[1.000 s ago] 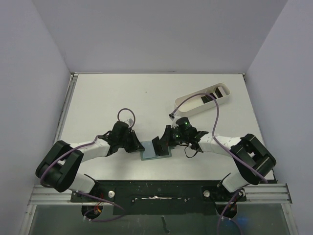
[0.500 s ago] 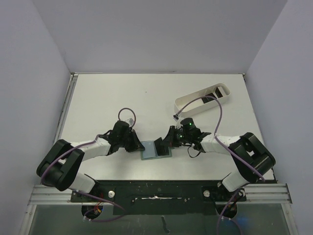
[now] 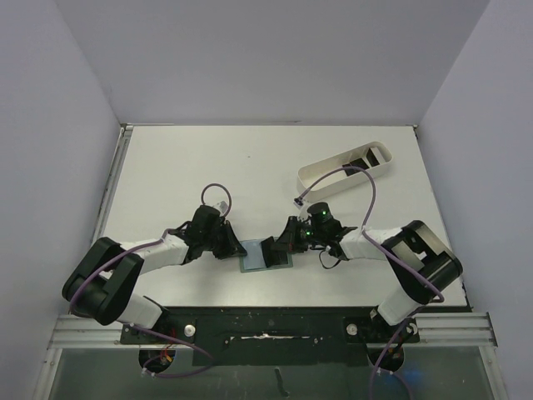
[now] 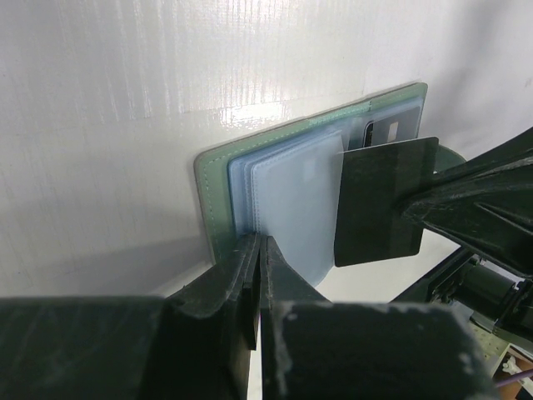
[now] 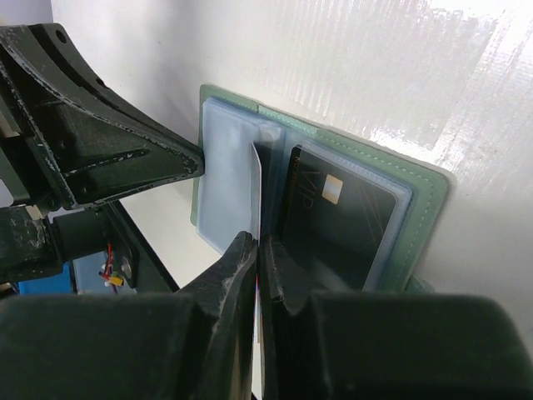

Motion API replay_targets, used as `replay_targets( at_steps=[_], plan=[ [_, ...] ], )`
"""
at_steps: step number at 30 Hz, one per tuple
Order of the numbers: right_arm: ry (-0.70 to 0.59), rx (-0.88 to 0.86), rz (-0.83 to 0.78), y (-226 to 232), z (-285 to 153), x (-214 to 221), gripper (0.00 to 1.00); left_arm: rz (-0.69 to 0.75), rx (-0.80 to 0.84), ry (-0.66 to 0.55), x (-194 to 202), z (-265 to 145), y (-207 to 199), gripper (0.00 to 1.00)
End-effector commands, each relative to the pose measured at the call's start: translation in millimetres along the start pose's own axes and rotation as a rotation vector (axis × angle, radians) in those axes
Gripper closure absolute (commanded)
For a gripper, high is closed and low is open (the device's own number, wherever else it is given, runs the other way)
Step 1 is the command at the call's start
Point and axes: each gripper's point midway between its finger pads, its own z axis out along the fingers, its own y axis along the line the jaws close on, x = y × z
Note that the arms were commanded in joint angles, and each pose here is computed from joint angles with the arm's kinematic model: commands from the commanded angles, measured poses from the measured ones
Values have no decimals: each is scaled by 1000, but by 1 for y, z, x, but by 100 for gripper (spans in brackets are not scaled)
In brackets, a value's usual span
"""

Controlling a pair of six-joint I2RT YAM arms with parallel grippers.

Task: Put the credit cards into the card holder
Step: Insert the credit card into the card holder.

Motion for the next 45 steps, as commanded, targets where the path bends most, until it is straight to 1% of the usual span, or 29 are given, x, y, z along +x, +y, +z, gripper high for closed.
replay_targets(
  at_steps=[1, 4, 6, 9, 14, 17, 24, 26, 45],
  plan=[
    [-16, -30, -12, 0, 2, -4, 100, 16, -39, -14, -6, -1, 5, 97],
    [-22, -16, 2, -7, 2, -5, 100, 21, -31, -27, -9, -6, -1, 93],
    [-24, -11, 9, -11, 2, -5, 99, 24, -29, -39, -12, -10, -4, 88],
    [-26, -4, 12, -14, 3, -5, 98, 23, -45, -54, -14, -15, -2, 84],
    [-27, 1, 15, -16, 3, -4, 98, 15, -59, -56, -9, -18, 5, 81],
    [-28, -2, 16, -16, 4, -4, 98, 3, -38, -43, -2, -16, 6, 81],
    [-32, -9, 22, -15, 5, -6, 98, -12, -28, -18, 6, -10, 9, 90],
    [-37, -10, 24, -15, 6, -6, 98, -12, -22, -14, 7, -9, 8, 92],
    [-59, -39, 61, -15, 10, -5, 98, -37, 6, 2, 19, -4, 5, 94]
  ],
)
